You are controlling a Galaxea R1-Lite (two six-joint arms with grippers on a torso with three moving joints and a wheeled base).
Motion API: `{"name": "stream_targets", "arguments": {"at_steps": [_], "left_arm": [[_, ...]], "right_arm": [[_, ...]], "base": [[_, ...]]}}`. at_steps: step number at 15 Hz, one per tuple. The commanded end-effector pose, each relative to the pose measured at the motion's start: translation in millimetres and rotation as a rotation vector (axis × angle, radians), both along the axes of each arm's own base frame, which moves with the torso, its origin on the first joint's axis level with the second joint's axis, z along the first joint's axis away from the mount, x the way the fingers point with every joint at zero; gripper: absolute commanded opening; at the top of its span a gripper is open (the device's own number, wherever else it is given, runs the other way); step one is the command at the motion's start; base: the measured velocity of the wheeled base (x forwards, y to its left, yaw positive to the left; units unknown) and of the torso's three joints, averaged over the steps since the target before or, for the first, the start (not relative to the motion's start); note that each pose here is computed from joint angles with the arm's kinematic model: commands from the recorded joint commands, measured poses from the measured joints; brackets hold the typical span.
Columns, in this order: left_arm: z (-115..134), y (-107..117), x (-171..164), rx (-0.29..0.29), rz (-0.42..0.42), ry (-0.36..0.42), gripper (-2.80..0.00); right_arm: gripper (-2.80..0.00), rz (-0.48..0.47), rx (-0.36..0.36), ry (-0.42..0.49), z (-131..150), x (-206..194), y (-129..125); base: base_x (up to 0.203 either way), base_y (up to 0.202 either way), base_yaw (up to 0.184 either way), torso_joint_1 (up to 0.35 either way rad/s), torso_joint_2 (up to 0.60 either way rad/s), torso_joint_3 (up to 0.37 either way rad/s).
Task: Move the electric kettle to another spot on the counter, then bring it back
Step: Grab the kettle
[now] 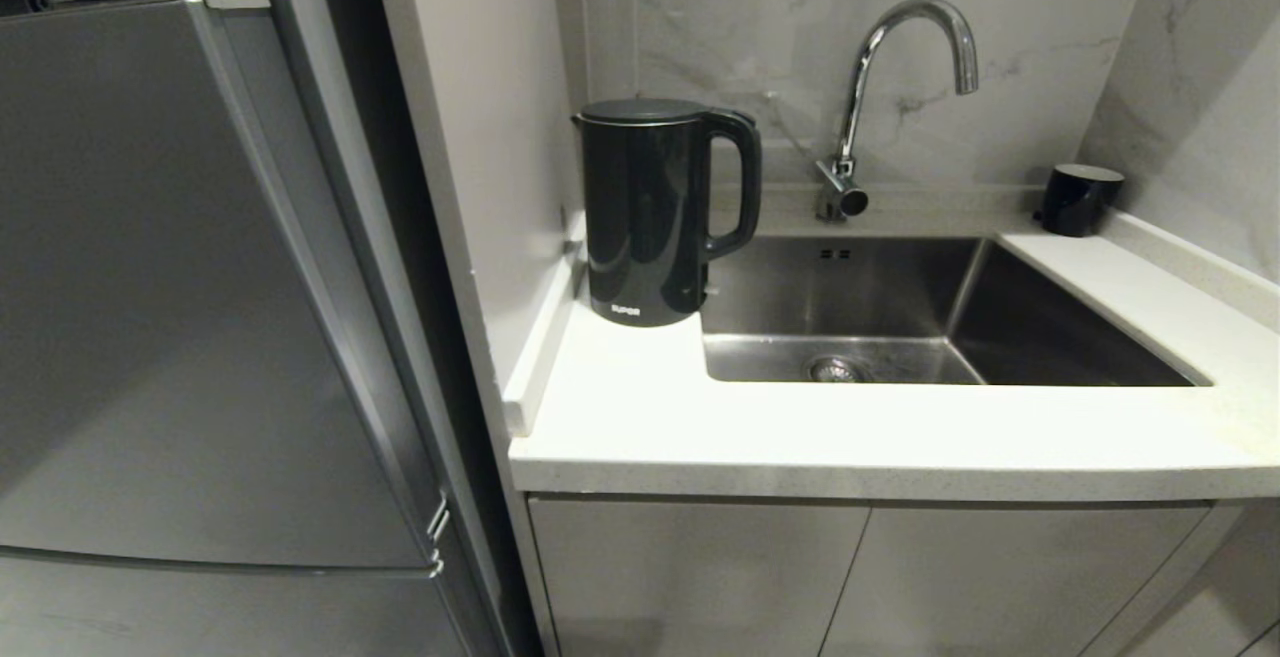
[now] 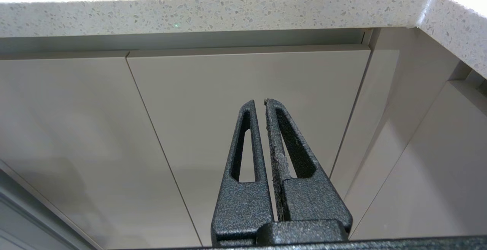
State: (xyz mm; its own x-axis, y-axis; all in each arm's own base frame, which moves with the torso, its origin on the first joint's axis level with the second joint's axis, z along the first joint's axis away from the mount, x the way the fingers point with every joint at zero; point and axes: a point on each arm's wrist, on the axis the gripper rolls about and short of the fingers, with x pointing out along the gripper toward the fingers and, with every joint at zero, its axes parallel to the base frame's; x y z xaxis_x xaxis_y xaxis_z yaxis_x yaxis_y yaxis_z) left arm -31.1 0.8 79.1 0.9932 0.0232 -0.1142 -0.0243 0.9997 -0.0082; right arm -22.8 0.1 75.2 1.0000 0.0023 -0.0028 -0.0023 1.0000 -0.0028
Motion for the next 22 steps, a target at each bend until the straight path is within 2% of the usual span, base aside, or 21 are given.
{"name": "stream_targets", "arguments": {"at_steps": [1, 14, 22], "left_arm": [[0.0, 0.0, 0.1, -0.001, 0.001, 0.002, -2.80], [0.0, 0.0, 0.1, -0.001, 0.001, 0.002, -2.80], [0.0, 0.0, 0.1, -0.001, 0.000, 0.002, -2.80]], "right_arm": [[-2.80, 0.001, 0.000, 0.000, 0.0, 0.0, 0.0], [-2.80, 0.001, 0.000, 0.001, 0.0, 0.0, 0.0], [-2.80, 0.001, 0.000, 0.000, 0.0, 0.0, 0.0]], "base": [[0.000, 0.000, 0.000, 0.000, 0.00, 0.000], [0.000, 0.000, 0.000, 0.000, 0.00, 0.000], [0.000, 0.000, 0.000, 0.100, -0.43, -0.323]]}}
